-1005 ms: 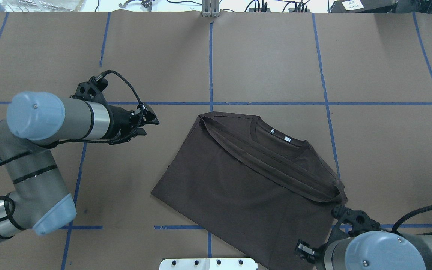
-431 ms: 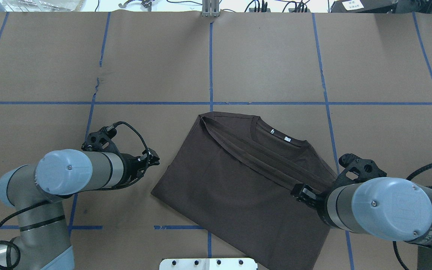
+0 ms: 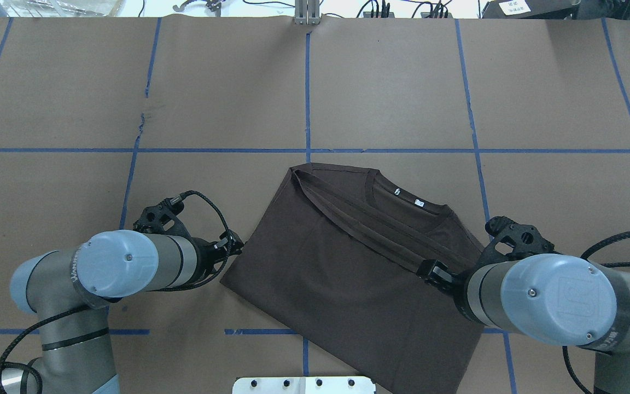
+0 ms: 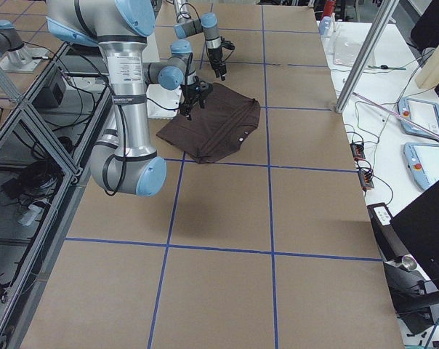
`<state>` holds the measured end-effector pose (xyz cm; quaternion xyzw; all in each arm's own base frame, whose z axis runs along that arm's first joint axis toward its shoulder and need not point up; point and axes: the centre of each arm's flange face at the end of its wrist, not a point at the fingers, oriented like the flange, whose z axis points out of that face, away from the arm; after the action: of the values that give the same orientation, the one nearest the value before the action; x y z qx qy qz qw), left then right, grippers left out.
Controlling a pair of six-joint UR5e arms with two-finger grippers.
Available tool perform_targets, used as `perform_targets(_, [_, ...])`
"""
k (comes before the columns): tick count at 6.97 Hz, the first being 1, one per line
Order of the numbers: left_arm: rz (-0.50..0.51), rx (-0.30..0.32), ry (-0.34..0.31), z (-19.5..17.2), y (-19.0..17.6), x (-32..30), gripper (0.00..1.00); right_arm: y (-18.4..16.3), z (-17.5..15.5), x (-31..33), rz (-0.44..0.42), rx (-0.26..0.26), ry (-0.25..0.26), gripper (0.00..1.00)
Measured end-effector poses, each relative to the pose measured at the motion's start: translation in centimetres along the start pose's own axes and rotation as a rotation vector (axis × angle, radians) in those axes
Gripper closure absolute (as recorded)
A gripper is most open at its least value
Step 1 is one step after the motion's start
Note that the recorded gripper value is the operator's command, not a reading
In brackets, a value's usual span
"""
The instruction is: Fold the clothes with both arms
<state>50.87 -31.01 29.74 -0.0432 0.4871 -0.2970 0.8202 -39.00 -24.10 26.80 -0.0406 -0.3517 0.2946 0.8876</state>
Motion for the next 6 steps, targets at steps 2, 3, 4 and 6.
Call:
perform_targets(2, [0.014,-0.007,-0.018,0.8,1.5,-0.6,0.32,0.0,0.6,-0.2,0.0,0.008,0.007,0.0])
perform_targets(3, [0.021,-0.008,-0.022,1.1,2.1,-0.8,0.34,0.0,0.9,-0.3,0.0,0.011,0.012,0.0])
perform_targets(4, [0.019,-0.011,-0.028,1.4,2.7,-1.1,0.35,0.0,1.2,-0.3,0.0,0.013,0.016,0.0])
perform_targets(6, [0.011,-0.017,-0.044,2.2,3.5,-1.7,0.4,0.0,1.5,-0.3,-0.001,0.019,0.019,0.0])
